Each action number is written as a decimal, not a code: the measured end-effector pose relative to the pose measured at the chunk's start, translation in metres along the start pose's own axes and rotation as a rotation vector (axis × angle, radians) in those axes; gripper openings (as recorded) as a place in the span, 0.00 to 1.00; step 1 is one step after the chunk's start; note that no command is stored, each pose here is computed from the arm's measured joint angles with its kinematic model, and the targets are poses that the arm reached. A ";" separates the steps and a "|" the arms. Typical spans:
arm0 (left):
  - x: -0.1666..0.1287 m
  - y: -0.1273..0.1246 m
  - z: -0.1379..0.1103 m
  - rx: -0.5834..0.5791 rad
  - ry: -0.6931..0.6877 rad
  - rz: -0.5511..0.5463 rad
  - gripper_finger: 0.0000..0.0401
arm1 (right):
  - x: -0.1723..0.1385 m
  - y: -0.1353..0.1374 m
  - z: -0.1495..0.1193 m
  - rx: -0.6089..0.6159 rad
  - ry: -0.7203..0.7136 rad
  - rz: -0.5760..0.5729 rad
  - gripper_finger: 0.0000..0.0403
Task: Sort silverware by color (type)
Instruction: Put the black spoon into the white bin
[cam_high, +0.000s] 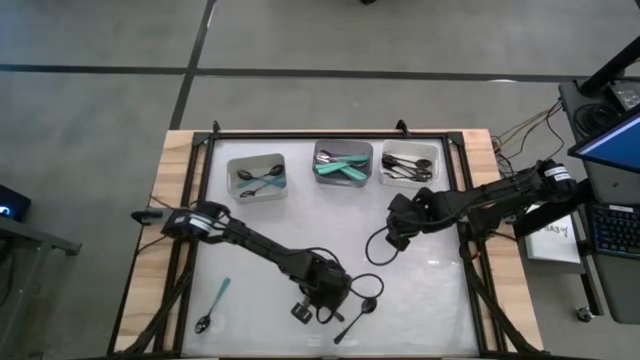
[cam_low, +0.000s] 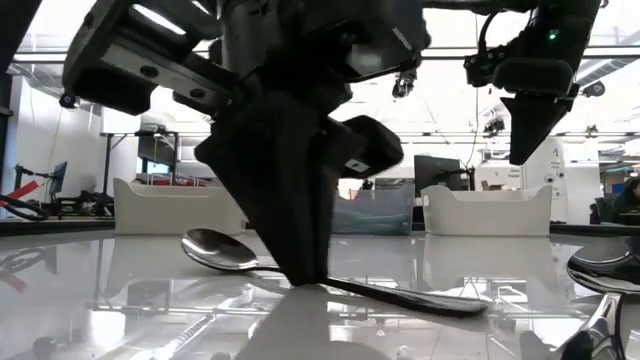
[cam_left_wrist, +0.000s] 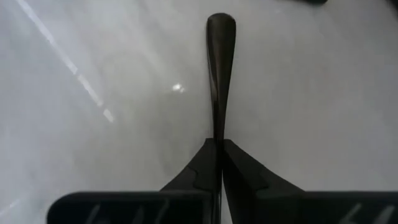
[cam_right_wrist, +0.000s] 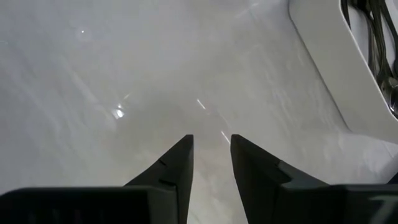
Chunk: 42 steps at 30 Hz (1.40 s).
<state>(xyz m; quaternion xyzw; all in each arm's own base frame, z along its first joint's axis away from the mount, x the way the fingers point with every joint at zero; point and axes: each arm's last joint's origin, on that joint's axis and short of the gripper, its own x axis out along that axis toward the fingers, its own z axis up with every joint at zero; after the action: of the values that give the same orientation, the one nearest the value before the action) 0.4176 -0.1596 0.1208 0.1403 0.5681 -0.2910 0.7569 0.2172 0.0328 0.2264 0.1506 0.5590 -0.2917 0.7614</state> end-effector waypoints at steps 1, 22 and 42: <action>-0.006 -0.001 0.000 -0.001 0.007 0.028 0.00 | 0.000 0.001 -0.001 -0.004 -0.002 0.003 0.24; -0.107 -0.022 -0.055 -0.355 -0.633 0.384 0.00 | 0.040 0.042 -0.050 0.132 -0.476 0.588 0.27; -0.125 -0.012 -0.048 -0.594 -1.006 0.825 0.00 | 0.037 0.095 -0.013 -0.033 -0.779 0.576 0.39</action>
<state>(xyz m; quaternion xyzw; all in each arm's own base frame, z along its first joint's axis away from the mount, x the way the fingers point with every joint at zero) 0.3499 -0.1082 0.2255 -0.0196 0.1064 0.1564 0.9818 0.2732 0.1040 0.1787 0.1669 0.1727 -0.0950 0.9661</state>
